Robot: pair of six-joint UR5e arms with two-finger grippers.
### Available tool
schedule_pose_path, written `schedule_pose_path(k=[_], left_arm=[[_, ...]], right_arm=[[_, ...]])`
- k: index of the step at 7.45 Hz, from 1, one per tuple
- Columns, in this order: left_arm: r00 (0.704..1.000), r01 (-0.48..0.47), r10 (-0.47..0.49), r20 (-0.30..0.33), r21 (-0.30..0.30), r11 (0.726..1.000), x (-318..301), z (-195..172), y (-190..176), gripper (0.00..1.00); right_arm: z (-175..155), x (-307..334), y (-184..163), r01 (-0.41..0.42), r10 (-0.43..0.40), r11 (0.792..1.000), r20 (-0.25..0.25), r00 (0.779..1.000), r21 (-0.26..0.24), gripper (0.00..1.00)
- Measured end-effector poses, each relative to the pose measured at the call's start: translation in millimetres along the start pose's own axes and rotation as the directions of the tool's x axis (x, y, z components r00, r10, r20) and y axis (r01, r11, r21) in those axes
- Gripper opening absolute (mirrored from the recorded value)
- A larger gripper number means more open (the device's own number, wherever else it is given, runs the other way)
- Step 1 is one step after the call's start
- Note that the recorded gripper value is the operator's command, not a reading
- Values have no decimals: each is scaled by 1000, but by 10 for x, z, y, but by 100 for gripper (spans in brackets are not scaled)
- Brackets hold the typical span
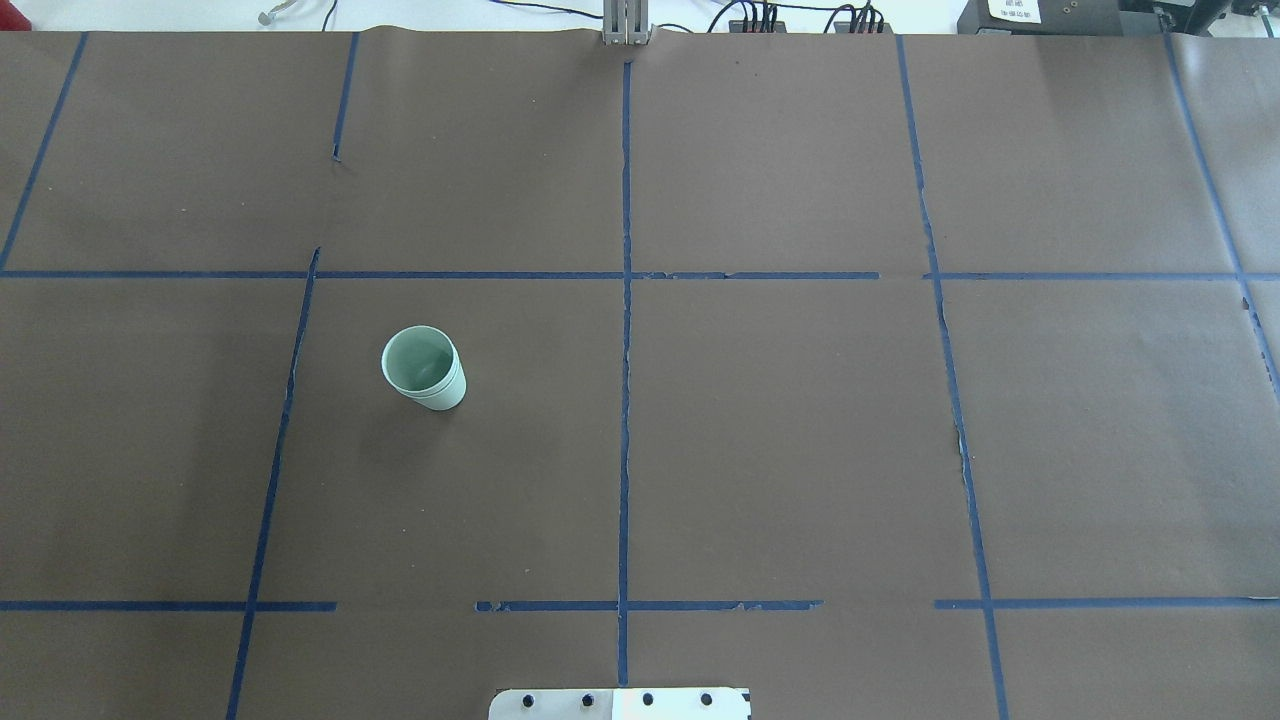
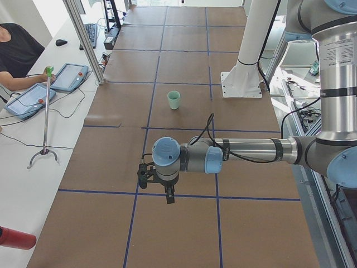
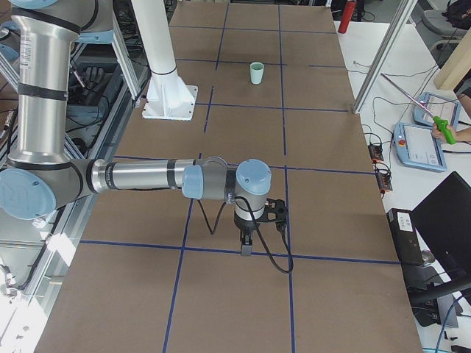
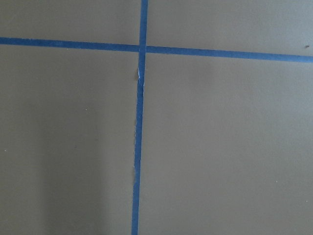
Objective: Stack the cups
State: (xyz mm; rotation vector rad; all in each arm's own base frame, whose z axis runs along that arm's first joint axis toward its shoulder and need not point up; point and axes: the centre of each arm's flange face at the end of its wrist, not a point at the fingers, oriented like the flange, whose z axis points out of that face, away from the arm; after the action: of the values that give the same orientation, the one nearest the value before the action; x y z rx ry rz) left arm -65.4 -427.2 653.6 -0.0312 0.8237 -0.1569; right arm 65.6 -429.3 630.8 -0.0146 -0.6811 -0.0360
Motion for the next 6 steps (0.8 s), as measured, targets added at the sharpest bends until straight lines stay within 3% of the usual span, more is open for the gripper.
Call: schedule_pose_path(k=[6], left_arm=[[1000, 12, -12, 7, -5, 1000, -58, 14, 97, 100]], right_arm=[[-2, -5, -5, 1, -1, 1000, 0, 1000, 0, 100]])
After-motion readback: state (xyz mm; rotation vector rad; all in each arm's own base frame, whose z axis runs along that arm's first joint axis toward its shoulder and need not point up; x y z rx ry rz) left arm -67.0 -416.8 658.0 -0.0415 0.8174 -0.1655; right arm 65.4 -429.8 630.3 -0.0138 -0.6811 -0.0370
